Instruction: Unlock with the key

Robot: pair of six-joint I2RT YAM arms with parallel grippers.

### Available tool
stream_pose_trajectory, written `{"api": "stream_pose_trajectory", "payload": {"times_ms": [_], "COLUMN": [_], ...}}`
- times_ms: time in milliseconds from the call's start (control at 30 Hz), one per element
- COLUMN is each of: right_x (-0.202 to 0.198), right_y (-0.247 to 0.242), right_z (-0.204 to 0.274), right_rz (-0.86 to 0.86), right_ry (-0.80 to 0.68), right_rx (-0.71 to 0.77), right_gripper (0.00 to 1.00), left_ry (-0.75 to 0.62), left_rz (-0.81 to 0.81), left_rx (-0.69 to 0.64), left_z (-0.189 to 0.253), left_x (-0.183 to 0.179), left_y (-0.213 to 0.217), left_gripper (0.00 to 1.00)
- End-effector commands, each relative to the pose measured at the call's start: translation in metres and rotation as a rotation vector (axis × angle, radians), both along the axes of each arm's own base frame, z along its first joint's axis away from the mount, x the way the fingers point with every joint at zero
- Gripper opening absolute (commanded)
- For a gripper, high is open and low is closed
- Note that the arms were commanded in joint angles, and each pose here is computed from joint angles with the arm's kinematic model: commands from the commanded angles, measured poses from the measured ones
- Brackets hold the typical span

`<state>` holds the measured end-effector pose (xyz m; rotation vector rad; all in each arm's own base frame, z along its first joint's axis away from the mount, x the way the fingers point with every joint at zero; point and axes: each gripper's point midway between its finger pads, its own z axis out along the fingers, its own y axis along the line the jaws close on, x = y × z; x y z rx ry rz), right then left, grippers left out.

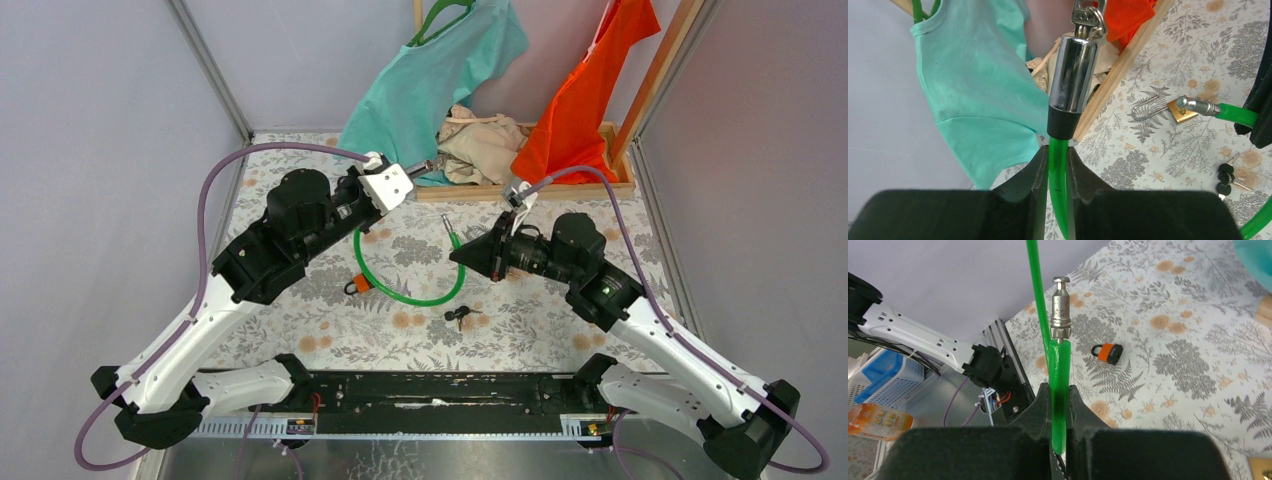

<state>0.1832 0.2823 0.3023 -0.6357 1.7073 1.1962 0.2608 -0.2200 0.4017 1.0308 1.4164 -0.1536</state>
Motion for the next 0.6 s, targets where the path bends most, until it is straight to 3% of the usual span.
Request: {"api": "stream_pose_trajectory", "payload": {"times_ms": [0,133,300,567], "right_x": [-0.003,-0.007,-0.013,-0.008], "right_y": [-0.011,-0.018,-0.036,-0.086], "right_z": [-0.010,-0.040,-0.092,-0.166], "right_rz": [-0.048,-0.097,-0.196,-0.487], "right_ry": [0.029,0.169,0.313,0.475], "right_rx": [-0.031,-0.061,-0.113,-0.286], "right_gripper": [0.00,0.00,0.00,0.00], "left_ry": [-0.009,0.239,0.560,0.763], "left_rz": [0.028,-0.011,-0.034,-0.078], "left_rx": [-0.106,0.081,0.216,0.280], "left_z": [0.023,-0.065,-0.157,-0.238], "left_x": [0.001,0.000,0.002,0.010], "left_y": [0.002,0.006,0.014,-0.010], "left_gripper": [0.00,0.00,0.00,0.00]}}
